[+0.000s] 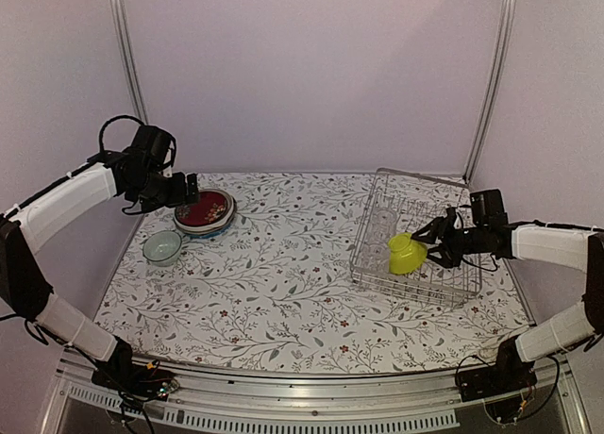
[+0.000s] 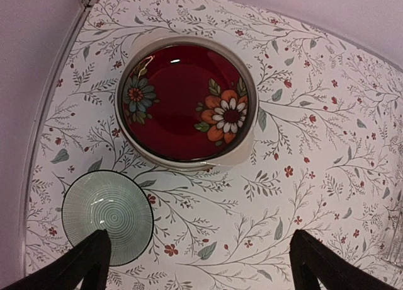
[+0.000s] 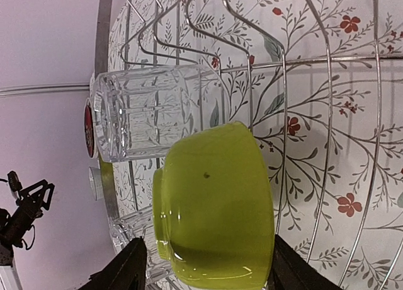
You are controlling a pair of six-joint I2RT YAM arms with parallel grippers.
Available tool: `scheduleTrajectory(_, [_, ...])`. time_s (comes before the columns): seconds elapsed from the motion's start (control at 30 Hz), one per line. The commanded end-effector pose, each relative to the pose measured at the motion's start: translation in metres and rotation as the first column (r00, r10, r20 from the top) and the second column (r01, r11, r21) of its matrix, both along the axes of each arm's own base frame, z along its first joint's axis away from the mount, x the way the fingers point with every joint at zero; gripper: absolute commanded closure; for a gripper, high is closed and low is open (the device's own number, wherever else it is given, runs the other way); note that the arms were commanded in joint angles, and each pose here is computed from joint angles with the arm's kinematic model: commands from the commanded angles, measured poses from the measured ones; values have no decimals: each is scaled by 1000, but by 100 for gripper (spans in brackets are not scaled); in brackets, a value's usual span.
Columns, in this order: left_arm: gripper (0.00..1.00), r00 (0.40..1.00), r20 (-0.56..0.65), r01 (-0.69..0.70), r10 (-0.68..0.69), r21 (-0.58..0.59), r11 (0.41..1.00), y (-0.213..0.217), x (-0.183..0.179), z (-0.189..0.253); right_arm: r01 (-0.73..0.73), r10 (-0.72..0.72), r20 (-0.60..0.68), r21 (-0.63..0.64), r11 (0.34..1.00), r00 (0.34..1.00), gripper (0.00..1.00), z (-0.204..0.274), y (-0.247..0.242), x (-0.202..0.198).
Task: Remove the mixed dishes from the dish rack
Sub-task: Grab the bowl from the dish rack.
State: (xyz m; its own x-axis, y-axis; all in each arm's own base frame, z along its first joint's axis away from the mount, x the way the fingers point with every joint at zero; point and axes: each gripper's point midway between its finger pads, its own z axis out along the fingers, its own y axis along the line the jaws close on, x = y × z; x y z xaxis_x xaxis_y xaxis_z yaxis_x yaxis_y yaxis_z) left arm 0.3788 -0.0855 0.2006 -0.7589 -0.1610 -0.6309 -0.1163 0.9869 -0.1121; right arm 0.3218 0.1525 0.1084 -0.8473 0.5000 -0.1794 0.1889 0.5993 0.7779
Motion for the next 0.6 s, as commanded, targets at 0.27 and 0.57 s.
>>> scheduleTrajectory(0.27, [0,1000,10,23,-22,-5,1000,-6,1,0,-86,76,93,110,990,993,45,22,20,10])
scheduleTrajectory(0.57, [0,1000,13,20,-20,-6,1000,-6,1,2,-102,96,53,135,985,994,62,11,25,10])
